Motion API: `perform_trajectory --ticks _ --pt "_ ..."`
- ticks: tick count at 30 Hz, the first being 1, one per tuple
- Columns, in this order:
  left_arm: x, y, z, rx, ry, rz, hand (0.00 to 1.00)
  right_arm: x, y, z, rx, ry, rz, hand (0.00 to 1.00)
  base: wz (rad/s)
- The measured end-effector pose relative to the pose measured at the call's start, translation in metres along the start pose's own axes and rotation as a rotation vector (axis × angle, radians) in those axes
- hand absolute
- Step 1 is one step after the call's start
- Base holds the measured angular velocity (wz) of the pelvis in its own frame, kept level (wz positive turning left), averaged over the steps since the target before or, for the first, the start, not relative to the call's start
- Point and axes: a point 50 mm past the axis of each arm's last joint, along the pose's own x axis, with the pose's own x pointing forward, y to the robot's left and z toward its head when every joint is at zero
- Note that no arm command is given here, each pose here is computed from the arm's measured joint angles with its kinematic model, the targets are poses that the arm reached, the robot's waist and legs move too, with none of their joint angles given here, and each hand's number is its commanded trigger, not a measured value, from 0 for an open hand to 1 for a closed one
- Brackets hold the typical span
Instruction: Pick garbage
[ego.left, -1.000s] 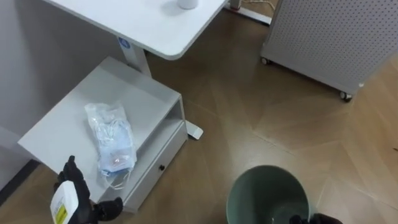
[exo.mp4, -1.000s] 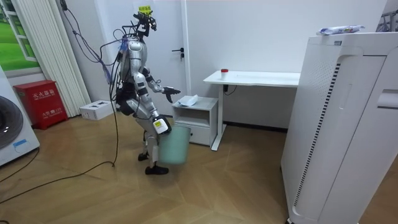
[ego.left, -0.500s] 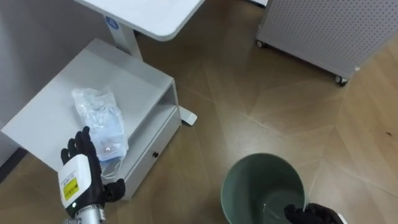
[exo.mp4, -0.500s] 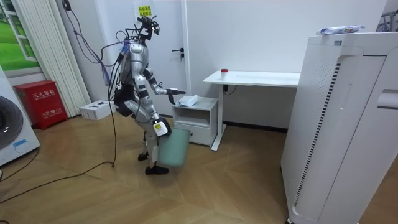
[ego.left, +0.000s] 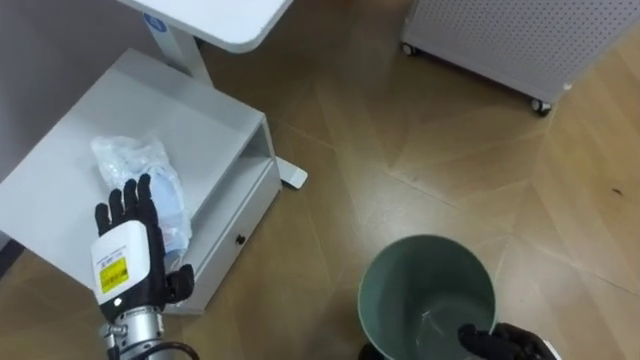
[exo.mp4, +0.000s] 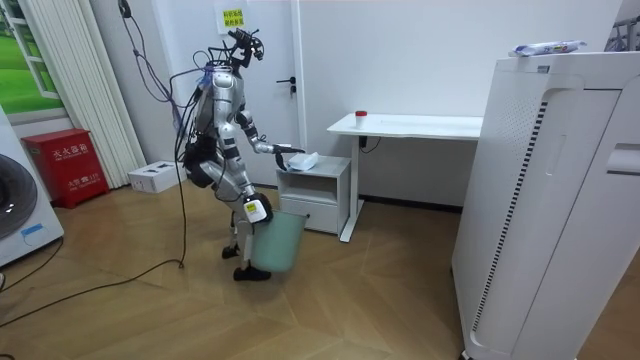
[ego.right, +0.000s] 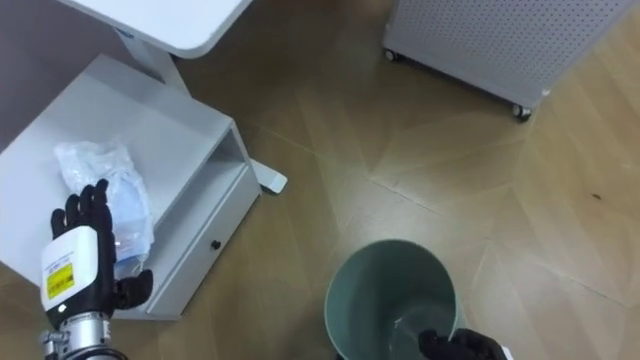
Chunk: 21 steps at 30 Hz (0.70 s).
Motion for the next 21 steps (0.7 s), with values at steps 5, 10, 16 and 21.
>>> perform_trajectory --ticks 5,10,16,21 --pt "0.001 -0.001 -0.008 0.068 0.035 -0.049 0.00 0.002 0.003 0.007 -0.010 -0.011 0.020 1.00 0.00" --pt "0.002 -0.002 -0.009 0.083 0.044 -0.078 0.00 0.003 0.004 0.014 -0.020 -0.031 0.034 1.00 0.00" --pt "0.001 -0.006 -0.014 0.131 0.066 -0.165 0.00 0.003 0.003 0.017 -0.025 -0.036 0.041 1.00 0.00" --pt "0.003 -0.004 -0.022 0.168 0.094 -0.202 0.05 0.004 -0.002 0.020 -0.037 -0.027 0.033 1.00 0.00"
